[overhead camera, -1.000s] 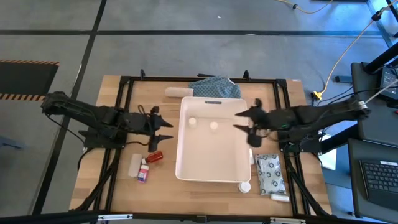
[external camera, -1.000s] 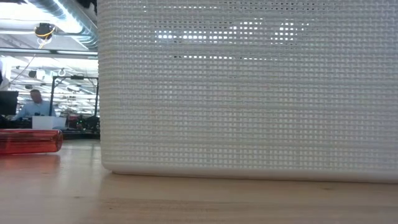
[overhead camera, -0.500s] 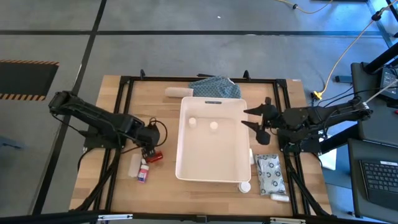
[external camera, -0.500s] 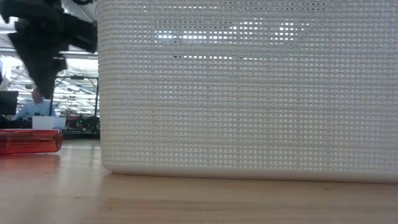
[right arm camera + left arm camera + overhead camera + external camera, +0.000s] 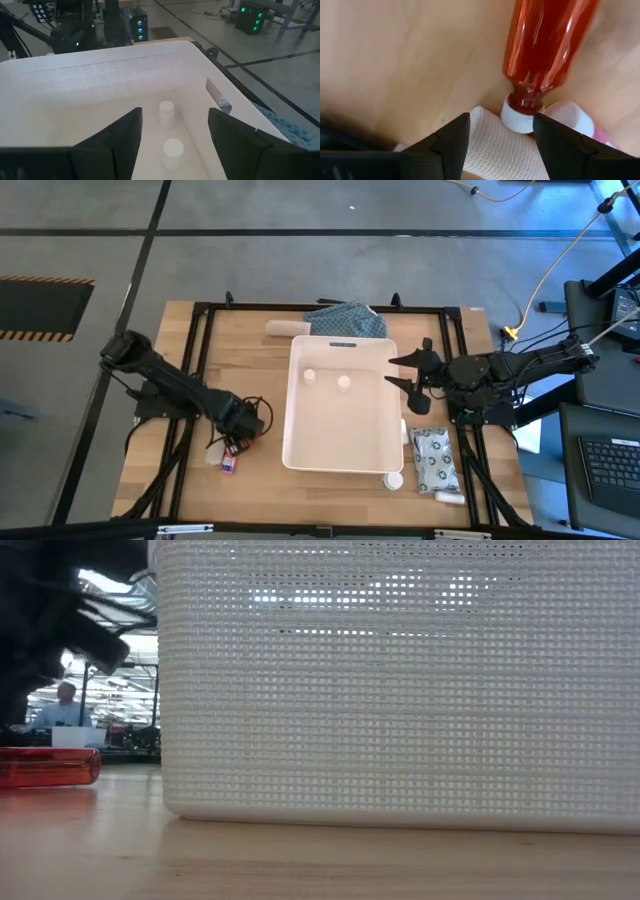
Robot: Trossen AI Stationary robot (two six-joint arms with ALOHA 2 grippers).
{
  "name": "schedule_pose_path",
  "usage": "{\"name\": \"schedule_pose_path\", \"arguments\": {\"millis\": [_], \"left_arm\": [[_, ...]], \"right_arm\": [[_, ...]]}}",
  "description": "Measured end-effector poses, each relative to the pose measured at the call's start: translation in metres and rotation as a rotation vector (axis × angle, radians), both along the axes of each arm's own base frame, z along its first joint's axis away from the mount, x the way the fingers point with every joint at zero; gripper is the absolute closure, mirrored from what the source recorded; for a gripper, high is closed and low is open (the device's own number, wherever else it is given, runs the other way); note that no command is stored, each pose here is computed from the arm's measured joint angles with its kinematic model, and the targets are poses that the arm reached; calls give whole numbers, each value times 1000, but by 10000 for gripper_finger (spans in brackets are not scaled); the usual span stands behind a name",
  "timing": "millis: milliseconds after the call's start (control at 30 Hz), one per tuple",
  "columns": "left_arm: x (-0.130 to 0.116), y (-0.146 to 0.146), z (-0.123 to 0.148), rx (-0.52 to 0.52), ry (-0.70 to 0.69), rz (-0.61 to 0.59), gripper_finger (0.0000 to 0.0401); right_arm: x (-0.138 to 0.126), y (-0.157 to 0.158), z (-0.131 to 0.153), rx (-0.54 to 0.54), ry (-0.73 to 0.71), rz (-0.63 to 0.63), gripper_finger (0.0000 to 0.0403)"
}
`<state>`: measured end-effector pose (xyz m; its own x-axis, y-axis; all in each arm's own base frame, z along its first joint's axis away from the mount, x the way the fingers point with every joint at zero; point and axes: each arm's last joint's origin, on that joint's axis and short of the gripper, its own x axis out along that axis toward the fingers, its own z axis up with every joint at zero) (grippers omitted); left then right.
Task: Pick & place medical supplies in basket/bin
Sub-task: Put the red pill bottle into the white bin
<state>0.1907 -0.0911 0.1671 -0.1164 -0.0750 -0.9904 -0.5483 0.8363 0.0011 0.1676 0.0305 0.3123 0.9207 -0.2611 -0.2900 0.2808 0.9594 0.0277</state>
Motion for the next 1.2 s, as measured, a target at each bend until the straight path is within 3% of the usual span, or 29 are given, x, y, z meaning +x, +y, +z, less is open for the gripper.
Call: {"name": "schedule_pose_path", "arguments": {"millis": [333, 733, 1200], "left_arm": [[6, -15, -7, -37, -58, -16, 191], [7, -13, -7, 24, -84, 29, 193], [12, -18, -26, -14, 10, 26, 257]], "right_arm": [[0, 0, 0, 0, 1, 0, 175], [0, 0, 0, -2, 4, 0, 175], [0, 0, -1, -15, 19, 4, 175]]}}
